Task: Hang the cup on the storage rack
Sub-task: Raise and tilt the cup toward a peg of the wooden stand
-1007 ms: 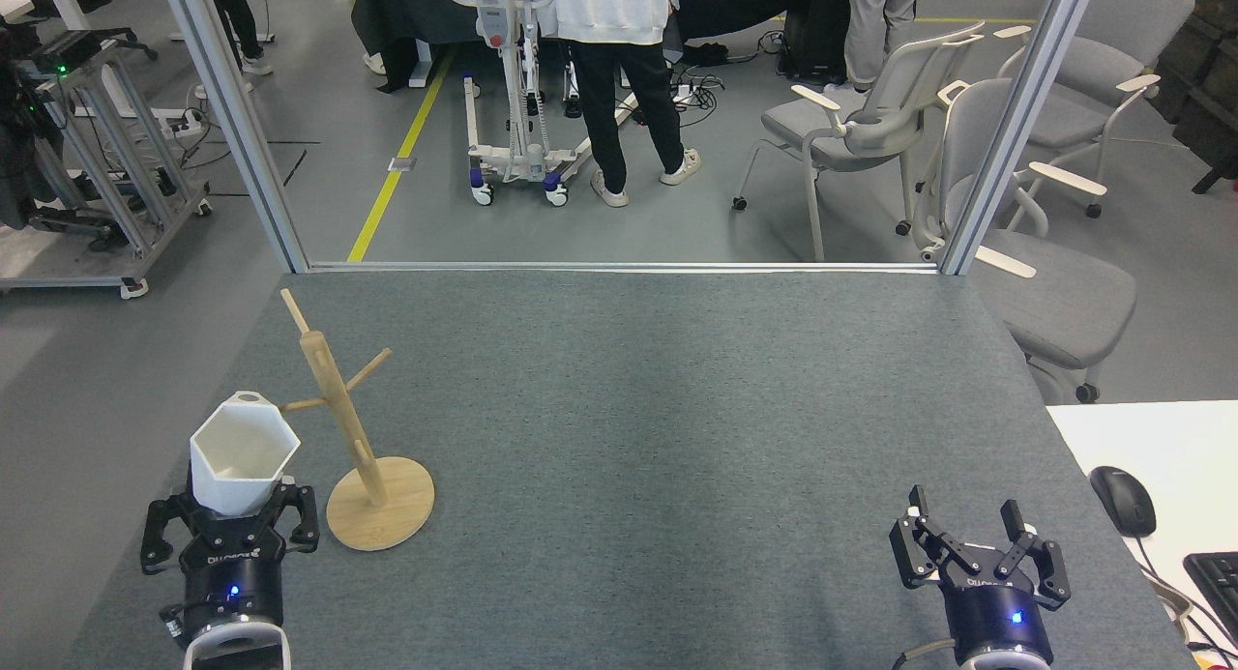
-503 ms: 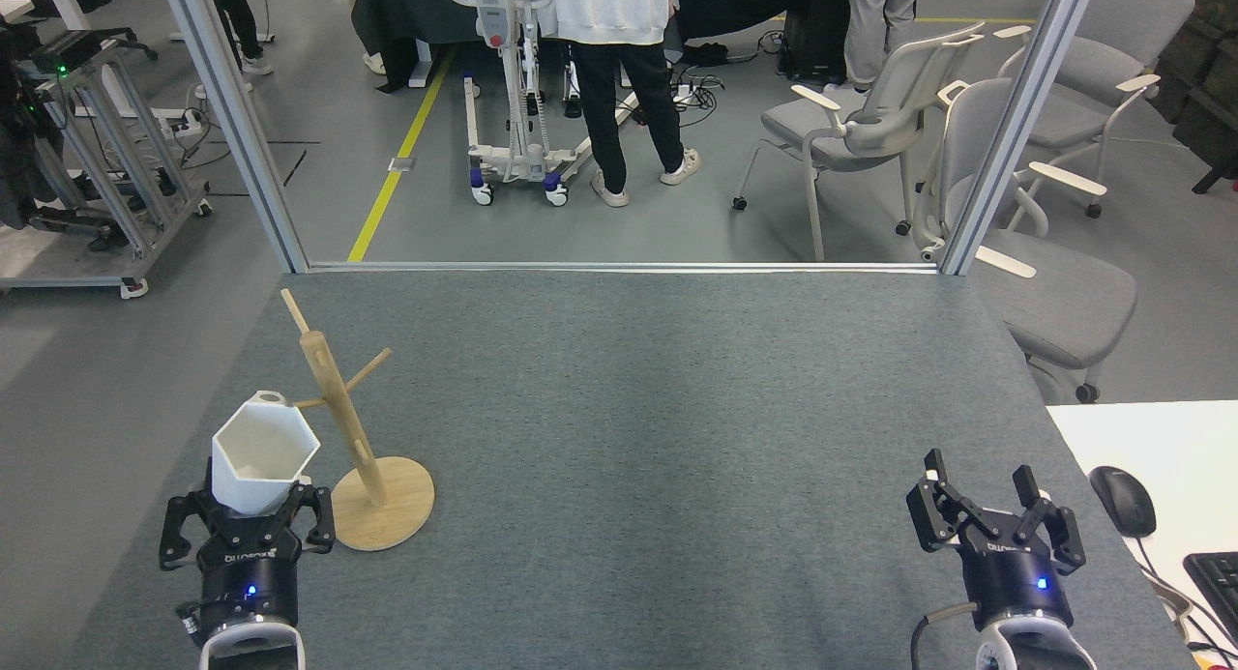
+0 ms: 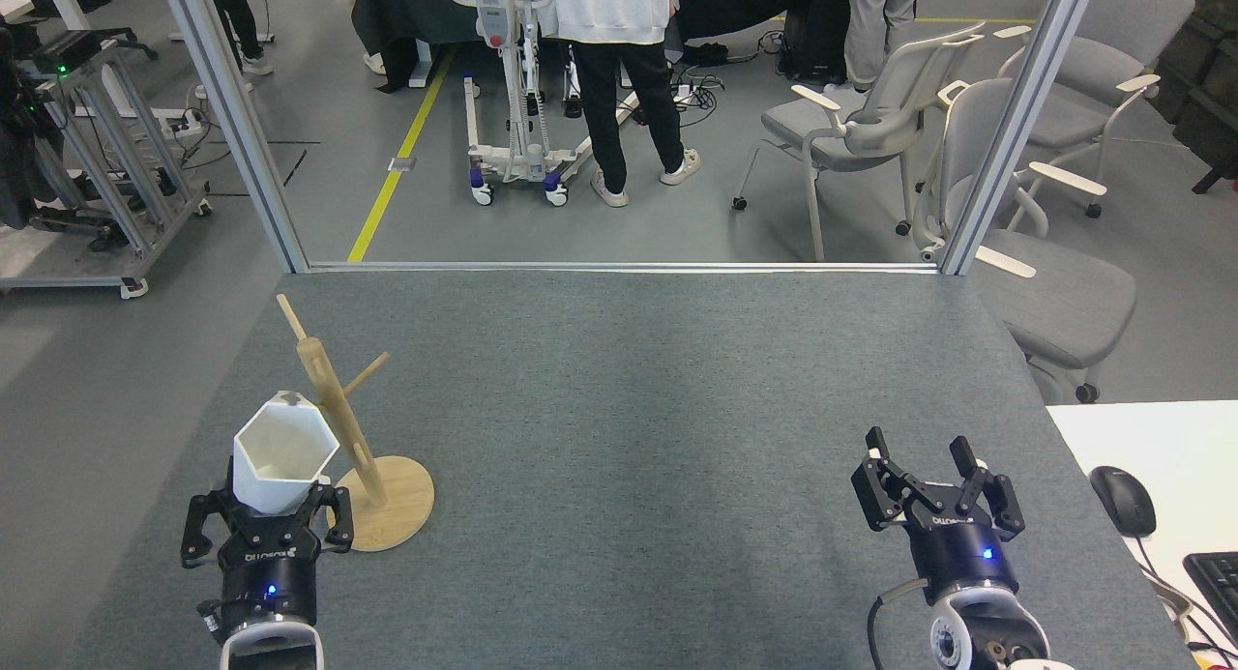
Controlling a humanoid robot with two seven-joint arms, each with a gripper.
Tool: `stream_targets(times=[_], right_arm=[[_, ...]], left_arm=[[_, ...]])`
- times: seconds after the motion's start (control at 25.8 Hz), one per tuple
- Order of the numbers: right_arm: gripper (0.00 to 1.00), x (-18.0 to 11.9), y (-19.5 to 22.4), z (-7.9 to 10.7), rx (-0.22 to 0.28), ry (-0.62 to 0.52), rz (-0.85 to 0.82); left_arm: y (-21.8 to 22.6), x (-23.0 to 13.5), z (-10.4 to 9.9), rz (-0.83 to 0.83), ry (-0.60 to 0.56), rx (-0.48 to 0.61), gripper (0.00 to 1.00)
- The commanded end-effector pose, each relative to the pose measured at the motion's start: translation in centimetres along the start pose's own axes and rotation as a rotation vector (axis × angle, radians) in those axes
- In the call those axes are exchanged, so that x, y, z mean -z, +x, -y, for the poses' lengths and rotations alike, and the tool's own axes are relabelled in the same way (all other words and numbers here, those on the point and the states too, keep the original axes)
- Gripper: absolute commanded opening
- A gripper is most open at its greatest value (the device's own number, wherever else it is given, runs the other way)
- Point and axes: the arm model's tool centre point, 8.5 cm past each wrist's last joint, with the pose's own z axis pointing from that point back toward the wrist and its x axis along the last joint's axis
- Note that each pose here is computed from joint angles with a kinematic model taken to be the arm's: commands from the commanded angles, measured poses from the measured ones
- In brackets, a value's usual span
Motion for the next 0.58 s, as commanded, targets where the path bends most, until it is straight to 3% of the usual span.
stream_targets(times=[0.0, 0.54], right_arm=[[0.99, 0.53, 0.08, 0.54, -0.002, -0.012, 0.005], [0.99, 0.44, -0.21, 0.25, -0.009, -0.002, 0.003]], left_arm=[[0.55, 0.33, -1.35, -0.005, 0.103, -0.023, 1.00], [1.08, -0.14, -1.08, 0.030, 0.116, -0.030, 1.00]])
